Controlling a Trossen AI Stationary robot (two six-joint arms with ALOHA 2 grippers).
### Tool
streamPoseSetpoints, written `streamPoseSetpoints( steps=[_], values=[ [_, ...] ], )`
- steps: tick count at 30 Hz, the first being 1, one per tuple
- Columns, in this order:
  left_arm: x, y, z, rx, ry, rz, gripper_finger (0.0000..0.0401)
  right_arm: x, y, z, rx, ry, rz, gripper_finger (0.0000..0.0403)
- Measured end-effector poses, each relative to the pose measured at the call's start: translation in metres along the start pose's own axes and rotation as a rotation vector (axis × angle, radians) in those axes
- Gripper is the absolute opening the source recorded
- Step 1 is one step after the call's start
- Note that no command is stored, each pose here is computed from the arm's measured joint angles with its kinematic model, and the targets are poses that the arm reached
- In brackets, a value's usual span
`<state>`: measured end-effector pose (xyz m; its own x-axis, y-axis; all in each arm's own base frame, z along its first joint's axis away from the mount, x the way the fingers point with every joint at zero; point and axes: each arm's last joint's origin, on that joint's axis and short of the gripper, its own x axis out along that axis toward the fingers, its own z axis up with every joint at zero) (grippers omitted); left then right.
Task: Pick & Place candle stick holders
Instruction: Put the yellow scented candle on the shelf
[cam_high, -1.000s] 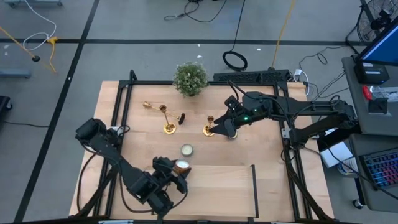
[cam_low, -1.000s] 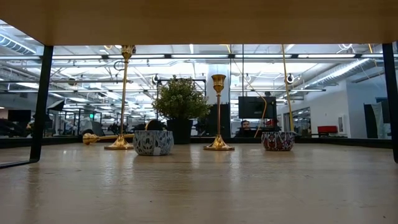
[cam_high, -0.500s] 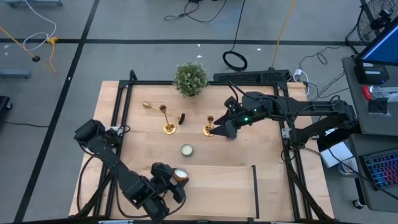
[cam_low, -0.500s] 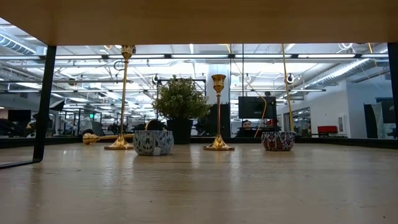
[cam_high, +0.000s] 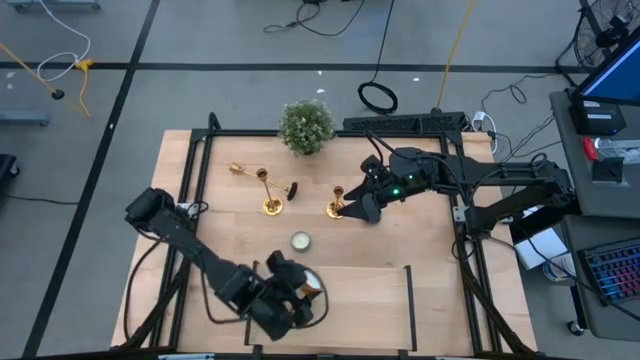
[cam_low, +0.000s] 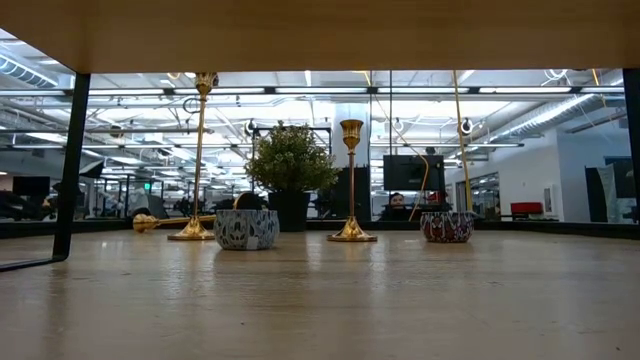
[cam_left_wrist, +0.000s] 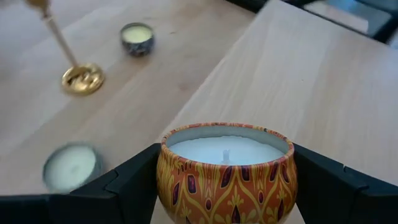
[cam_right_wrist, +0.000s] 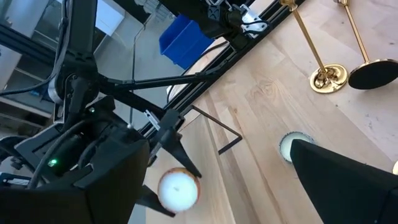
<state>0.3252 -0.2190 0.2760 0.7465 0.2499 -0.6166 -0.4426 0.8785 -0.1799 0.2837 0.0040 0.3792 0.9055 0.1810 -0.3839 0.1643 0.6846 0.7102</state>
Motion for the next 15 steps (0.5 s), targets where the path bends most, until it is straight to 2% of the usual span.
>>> streamPoseSetpoints(
  steps=[5,8,12,15],
  values=[
    [0.008,0.004,0.021,0.078,0.08,-0.147,0.0296,0.0,-0.001,-0.001,-0.003,0.009,-0.005,0.0386],
    [0.017,0.005,0.028,0.065,0.123,-0.226,0.0296,0.0,-0.002,-0.003,-0.006,0.05,0.004,0.0386],
    [0.025,0.004,0.037,0.045,0.075,-0.271,0.0296,0.0,-0.002,-0.006,-0.009,0.111,0.031,0.0386],
    [0.025,0.0,0.046,-0.005,-0.025,-0.282,0.0296,-0.001,-0.003,-0.009,-0.004,0.179,0.056,0.0386]
  ],
)
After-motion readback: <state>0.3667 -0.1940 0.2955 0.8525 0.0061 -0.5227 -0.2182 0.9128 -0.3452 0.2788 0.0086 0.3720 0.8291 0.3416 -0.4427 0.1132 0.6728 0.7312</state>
